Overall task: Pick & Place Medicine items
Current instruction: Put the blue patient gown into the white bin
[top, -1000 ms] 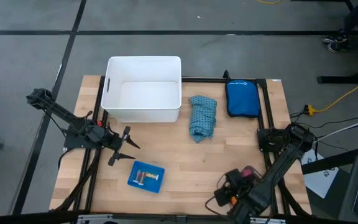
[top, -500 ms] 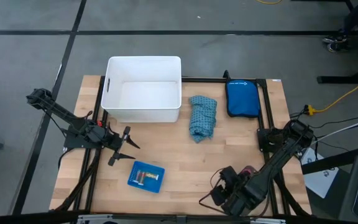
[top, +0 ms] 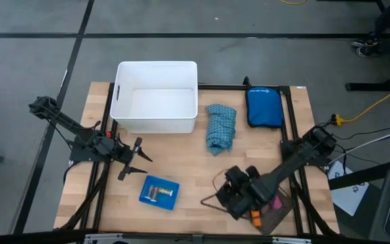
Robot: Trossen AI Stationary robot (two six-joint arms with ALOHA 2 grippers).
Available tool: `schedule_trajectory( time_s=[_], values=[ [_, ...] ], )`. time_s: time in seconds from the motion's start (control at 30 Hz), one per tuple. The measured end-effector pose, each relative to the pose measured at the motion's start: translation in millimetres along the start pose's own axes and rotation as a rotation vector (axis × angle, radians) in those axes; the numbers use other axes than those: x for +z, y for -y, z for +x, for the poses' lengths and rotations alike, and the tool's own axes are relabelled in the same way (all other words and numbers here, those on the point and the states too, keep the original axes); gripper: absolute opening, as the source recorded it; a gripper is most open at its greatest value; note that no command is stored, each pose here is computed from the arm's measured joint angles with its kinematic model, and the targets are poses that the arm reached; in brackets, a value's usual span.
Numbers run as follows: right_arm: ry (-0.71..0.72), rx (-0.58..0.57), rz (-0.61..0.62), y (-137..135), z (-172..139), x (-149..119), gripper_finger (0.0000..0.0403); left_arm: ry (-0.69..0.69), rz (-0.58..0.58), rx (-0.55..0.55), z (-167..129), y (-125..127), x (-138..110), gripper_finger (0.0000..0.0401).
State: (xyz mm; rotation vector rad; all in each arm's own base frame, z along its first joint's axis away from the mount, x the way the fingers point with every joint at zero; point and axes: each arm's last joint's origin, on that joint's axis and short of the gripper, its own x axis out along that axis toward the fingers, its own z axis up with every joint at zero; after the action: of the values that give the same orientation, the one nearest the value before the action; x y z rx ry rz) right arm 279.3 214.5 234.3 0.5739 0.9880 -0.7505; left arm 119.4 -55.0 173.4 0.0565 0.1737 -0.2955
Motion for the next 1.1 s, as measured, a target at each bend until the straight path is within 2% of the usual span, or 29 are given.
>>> schedule_trajectory(
  time_s=[0.17,0.33,0.77,1.1],
  values=[
    [0.127,-0.096,-0.07,7.1,12.7,30.8,0.0092,0.0,-0.001,0.0,0.0,0.0,0.0,0.0226],
    [0.149,-0.189,-0.13,16.0,28.3,65.2,0.001,0.0,0.002,0.0,0.0,0.0,0.0,0.0226],
    [0.089,-0.338,-0.161,48.4,64.3,144.3,0.0003,-0.026,0.005,0.0,0.0,0.0,-2.5,0.0226],
    [0.034,-0.327,-0.164,66.9,85.0,182.2,0.0001,-0.026,0.001,0.0,0.0,0.0,-2.5,0.0226]
  ],
)
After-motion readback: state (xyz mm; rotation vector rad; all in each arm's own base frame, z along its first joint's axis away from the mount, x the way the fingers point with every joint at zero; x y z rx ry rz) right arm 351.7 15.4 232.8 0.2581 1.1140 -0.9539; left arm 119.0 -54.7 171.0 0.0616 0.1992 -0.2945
